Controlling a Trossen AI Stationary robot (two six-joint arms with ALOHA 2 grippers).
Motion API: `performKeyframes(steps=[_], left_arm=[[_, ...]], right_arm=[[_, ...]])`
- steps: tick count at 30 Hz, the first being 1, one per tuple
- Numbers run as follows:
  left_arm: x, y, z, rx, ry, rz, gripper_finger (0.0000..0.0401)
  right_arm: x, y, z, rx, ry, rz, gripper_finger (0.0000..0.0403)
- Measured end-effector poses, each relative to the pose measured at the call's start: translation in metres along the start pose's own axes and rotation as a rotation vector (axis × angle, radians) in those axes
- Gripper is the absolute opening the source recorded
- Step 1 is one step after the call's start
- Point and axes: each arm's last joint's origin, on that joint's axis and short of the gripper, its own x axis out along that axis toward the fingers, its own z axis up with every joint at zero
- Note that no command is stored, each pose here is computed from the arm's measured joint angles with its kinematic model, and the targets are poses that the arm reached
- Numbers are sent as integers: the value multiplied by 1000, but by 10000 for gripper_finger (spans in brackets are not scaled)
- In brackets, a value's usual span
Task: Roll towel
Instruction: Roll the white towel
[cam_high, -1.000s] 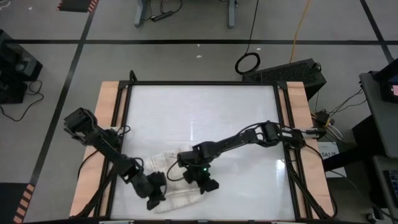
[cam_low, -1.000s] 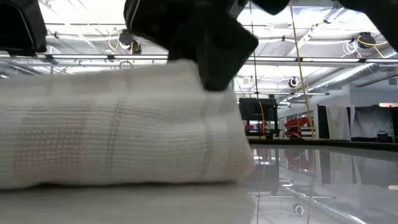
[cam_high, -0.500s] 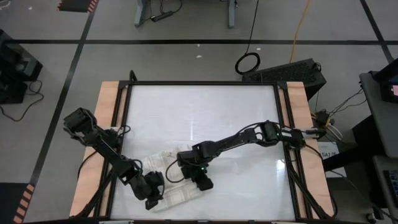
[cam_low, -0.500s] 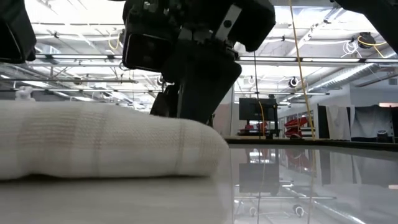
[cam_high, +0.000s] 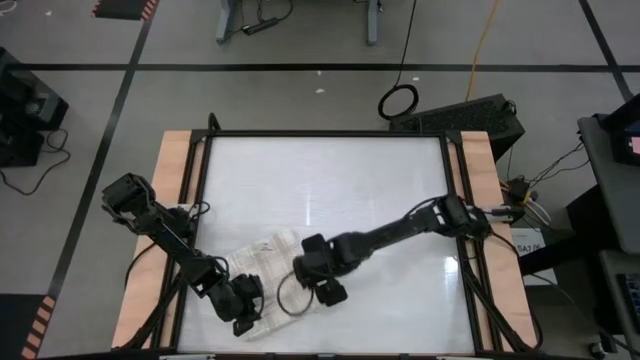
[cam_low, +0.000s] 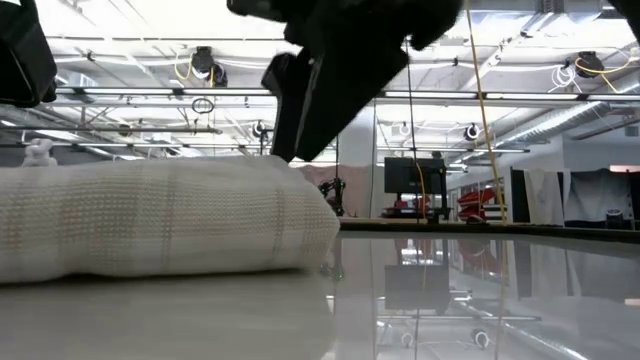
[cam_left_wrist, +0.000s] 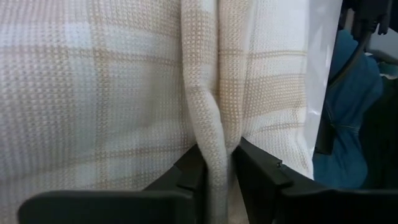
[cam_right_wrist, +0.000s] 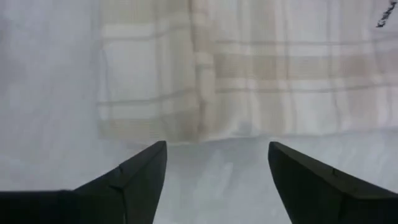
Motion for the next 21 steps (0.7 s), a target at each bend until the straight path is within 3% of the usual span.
performKeyframes(steps=[10, 16, 21], left_arm=[[0, 1, 0, 7, -2, 6, 91], [0, 1, 0, 9, -9, 10, 91], [0, 0, 0, 0, -9, 5, 118]], right_arm=[[-3, 73, 4, -51, -42, -182, 267], [0, 104, 19, -54, -227, -183, 267], [18, 121, 16, -102, -224, -266, 267]])
